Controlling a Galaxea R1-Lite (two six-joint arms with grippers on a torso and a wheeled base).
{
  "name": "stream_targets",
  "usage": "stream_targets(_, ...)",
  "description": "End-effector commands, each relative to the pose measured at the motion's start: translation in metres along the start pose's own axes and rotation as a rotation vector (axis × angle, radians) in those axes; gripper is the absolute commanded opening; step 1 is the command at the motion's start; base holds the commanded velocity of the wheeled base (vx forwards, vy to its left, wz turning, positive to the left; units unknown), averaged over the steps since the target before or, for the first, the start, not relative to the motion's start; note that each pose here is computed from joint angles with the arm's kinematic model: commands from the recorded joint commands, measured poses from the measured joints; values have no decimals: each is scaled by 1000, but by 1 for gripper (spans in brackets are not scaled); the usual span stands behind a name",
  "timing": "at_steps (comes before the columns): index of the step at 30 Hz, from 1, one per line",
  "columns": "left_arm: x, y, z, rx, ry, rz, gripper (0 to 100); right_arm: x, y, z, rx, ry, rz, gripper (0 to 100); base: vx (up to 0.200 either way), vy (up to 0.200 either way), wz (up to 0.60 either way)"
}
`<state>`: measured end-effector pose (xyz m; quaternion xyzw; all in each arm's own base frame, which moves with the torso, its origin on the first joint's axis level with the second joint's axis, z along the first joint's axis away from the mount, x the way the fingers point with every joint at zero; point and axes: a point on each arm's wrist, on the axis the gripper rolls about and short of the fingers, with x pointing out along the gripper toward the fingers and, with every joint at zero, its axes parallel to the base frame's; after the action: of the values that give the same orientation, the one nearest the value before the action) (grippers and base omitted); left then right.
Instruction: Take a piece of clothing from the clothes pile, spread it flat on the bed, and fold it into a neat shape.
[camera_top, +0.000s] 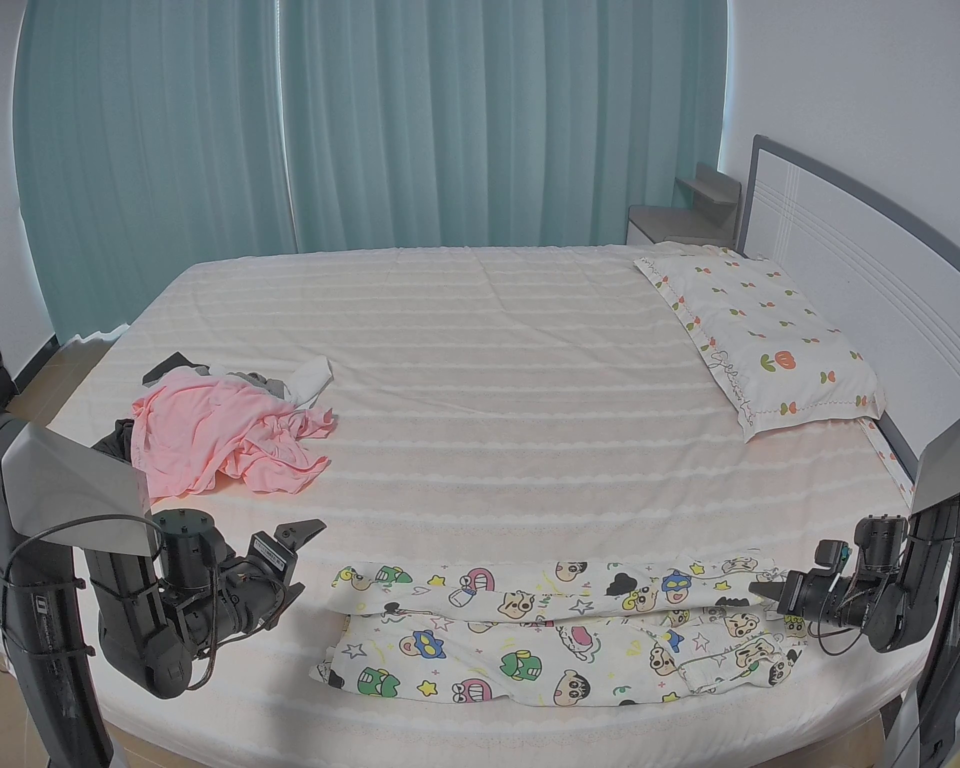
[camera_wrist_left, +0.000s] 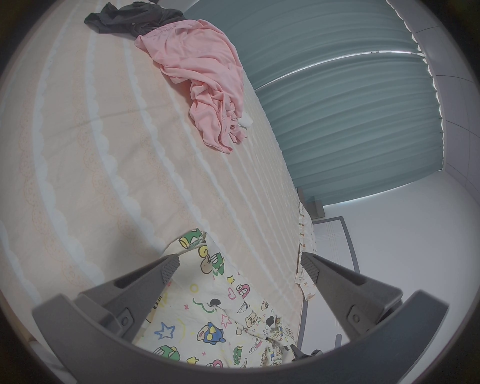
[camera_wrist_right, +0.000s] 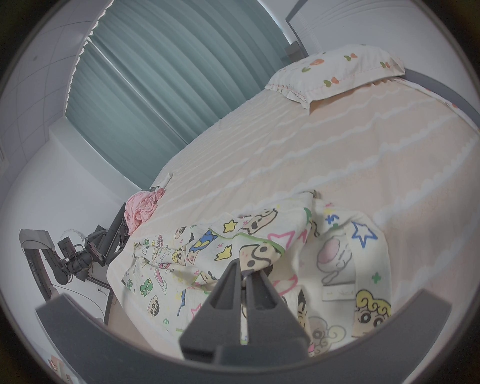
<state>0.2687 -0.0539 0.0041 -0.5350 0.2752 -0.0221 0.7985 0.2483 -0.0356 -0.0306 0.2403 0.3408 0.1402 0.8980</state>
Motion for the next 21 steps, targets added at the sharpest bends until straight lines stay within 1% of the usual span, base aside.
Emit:
stream_targets(1, 0, -1, 0, 2, -5, -14, 100, 0, -1, -2, 3, 24, -9, 0, 0, 0, 0)
stream_targets(4, 0, -1, 0, 1, -5, -14, 100, 1, -2, -1, -9, 30, -11, 0, 0, 0, 0)
stream_targets(8, 0, -1, 0, 2, -5, -14, 100, 2, -9, 1, 7, 38, -28, 0, 0, 0, 0)
stream_targets(11, 0, 0, 0, 20, -4, -10, 100, 1, -9, 2, 13, 39, -33, 0, 0, 0, 0)
stream_targets(15, 1, 1, -2, 25, 4, -6, 100, 1, -11, 2, 5, 38, -36, 0, 0, 0, 0)
stream_targets(16, 1, 1, -2, 25, 4, -6, 100, 1, -11, 2, 4, 39, -37, 100, 0, 0, 0)
stream_targets(21, 2, 0, -2, 25, 3, -7, 100, -2, -9, 3, -7, 31, -36, 100, 0, 0, 0)
